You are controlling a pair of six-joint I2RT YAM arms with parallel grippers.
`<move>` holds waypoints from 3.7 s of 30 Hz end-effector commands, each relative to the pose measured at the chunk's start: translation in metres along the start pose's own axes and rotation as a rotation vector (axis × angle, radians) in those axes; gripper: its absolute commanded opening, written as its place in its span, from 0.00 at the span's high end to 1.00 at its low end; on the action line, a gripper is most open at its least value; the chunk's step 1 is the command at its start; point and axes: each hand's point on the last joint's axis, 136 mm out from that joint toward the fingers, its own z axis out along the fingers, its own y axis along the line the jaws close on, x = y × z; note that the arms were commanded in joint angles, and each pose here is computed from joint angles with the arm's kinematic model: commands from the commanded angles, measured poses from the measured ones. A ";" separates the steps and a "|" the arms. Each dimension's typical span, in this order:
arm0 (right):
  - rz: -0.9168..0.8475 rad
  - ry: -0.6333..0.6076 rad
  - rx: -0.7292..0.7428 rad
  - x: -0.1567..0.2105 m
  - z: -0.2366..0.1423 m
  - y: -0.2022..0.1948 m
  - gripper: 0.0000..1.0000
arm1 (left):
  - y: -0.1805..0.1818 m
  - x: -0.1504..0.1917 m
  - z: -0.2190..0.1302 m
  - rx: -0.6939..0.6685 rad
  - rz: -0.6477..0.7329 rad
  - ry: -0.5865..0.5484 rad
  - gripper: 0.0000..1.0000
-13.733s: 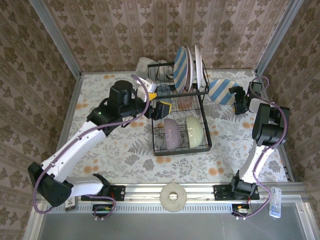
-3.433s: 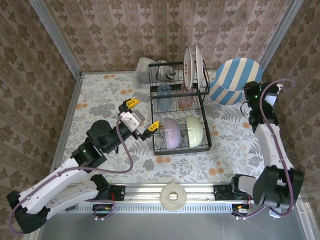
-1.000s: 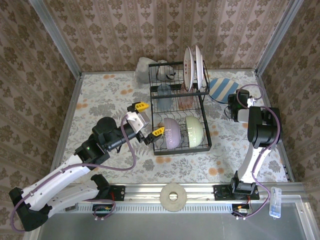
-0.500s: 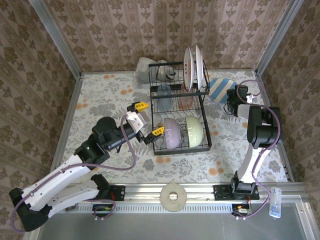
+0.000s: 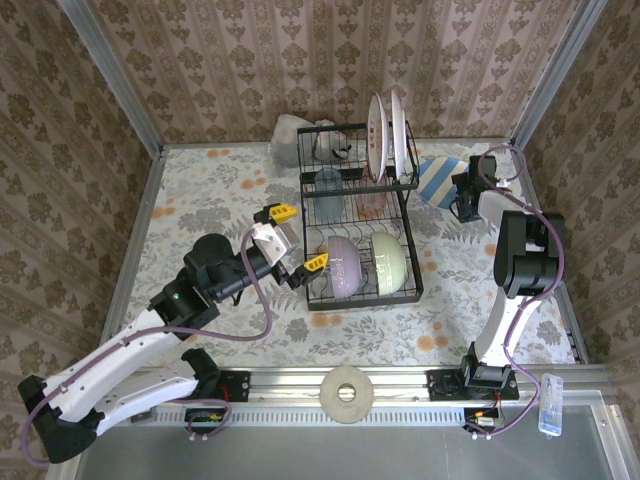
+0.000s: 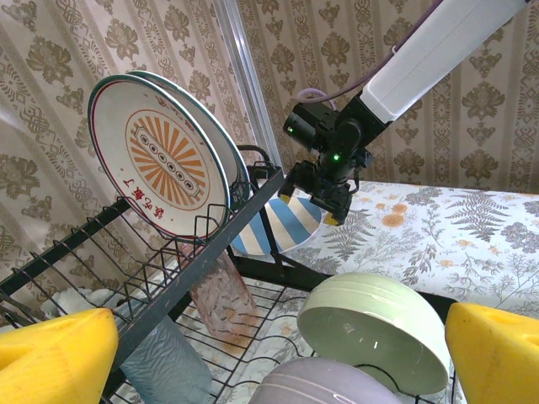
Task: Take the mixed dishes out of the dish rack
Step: Place the plate on the plate, then pick up the plate from the dish rack.
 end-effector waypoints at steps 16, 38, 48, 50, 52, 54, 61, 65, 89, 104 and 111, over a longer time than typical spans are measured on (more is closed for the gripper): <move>-0.279 0.045 -0.069 0.001 -0.067 0.013 0.06 | 0.011 0.003 0.009 -0.036 -0.035 0.032 0.00; -0.604 0.168 -0.683 0.055 -0.282 0.031 0.00 | 0.024 -0.015 0.114 -0.033 -0.278 0.165 0.01; -0.675 0.184 -0.917 0.068 -0.377 0.033 0.00 | 0.049 -0.009 0.176 -0.128 -0.378 0.260 0.15; -0.686 0.169 -0.943 0.068 -0.389 0.034 0.00 | 0.054 -0.007 0.186 -0.140 -0.401 0.273 0.21; -0.694 0.161 -0.959 0.068 -0.396 0.035 0.00 | 0.061 -0.004 0.191 -0.168 -0.431 0.284 0.26; -0.701 0.159 -0.966 0.068 -0.401 0.035 0.00 | 0.067 -0.002 0.197 -0.184 -0.456 0.287 0.31; -0.702 0.173 -0.968 0.071 -0.402 0.032 0.00 | 0.080 0.006 0.213 -0.205 -0.505 0.313 0.42; -0.692 0.180 -0.971 0.072 -0.400 0.031 0.00 | 0.080 0.005 0.220 -0.172 -0.539 0.291 0.45; -0.660 0.195 -0.957 0.075 -0.393 0.020 0.00 | 0.093 0.014 0.242 -0.150 -0.634 0.308 0.57; -0.655 0.197 -0.946 0.076 -0.390 0.014 0.00 | 0.099 0.013 0.245 -0.139 -0.678 0.316 0.73; -0.652 0.194 -0.946 0.076 -0.390 0.013 0.00 | 0.105 0.012 0.242 -0.159 -0.720 0.325 0.80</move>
